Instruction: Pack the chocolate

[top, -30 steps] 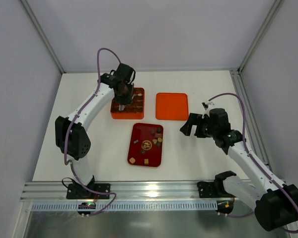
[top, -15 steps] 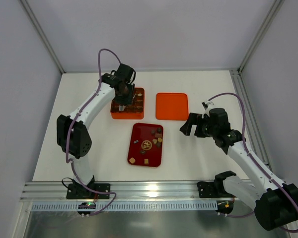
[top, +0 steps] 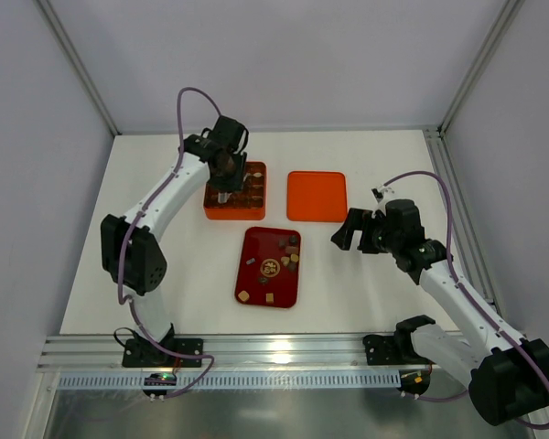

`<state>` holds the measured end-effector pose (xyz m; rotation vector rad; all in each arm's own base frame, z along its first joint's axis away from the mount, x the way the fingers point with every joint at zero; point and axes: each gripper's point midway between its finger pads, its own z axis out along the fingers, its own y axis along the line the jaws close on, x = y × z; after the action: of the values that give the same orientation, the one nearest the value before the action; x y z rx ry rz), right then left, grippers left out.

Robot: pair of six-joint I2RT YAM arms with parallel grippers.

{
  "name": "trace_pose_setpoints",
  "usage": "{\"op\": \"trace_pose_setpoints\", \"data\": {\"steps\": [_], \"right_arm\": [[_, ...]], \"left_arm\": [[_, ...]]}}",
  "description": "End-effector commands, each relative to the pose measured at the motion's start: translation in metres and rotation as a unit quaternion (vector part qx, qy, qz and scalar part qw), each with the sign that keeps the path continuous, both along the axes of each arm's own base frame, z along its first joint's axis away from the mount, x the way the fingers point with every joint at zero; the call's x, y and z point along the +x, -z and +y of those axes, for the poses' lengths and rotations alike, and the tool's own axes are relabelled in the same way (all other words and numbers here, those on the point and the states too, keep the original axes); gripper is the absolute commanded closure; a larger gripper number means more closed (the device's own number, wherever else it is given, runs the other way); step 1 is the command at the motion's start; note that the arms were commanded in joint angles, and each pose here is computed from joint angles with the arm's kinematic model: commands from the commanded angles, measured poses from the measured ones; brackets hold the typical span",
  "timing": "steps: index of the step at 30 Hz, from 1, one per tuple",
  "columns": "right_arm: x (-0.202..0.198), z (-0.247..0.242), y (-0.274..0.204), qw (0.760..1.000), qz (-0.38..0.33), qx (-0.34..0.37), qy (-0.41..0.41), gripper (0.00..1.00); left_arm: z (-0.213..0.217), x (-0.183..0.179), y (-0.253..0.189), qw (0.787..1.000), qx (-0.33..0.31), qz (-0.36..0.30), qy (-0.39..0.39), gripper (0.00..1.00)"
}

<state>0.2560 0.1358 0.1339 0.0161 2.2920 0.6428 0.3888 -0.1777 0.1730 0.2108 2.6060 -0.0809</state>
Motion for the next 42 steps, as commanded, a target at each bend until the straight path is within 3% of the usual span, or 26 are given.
{"op": "trace_pose_setpoints", "data": {"steps": [1,9,24,42], "right_arm": [[0.010,0.006,-0.027,0.999,-0.045,0.013,-0.012,0.00],[0.008,0.010,-0.030,0.998,-0.048,0.022,-0.023,0.00],[0.006,0.022,-0.028,0.997,-0.041,0.041,-0.052,0.00],[-0.002,0.021,-0.028,0.996,-0.045,0.042,-0.057,0.00]], "left_arm": [[0.007,0.008,-0.066,0.996,-0.031,-0.086,-0.018,0.61],[0.069,0.011,-0.081,0.986,-0.045,-0.117,-0.112,0.61],[0.184,0.034,-0.006,0.958,-0.019,-0.086,-0.272,0.63],[0.228,0.053,0.086,0.948,0.022,-0.006,-0.317,0.61]]}}
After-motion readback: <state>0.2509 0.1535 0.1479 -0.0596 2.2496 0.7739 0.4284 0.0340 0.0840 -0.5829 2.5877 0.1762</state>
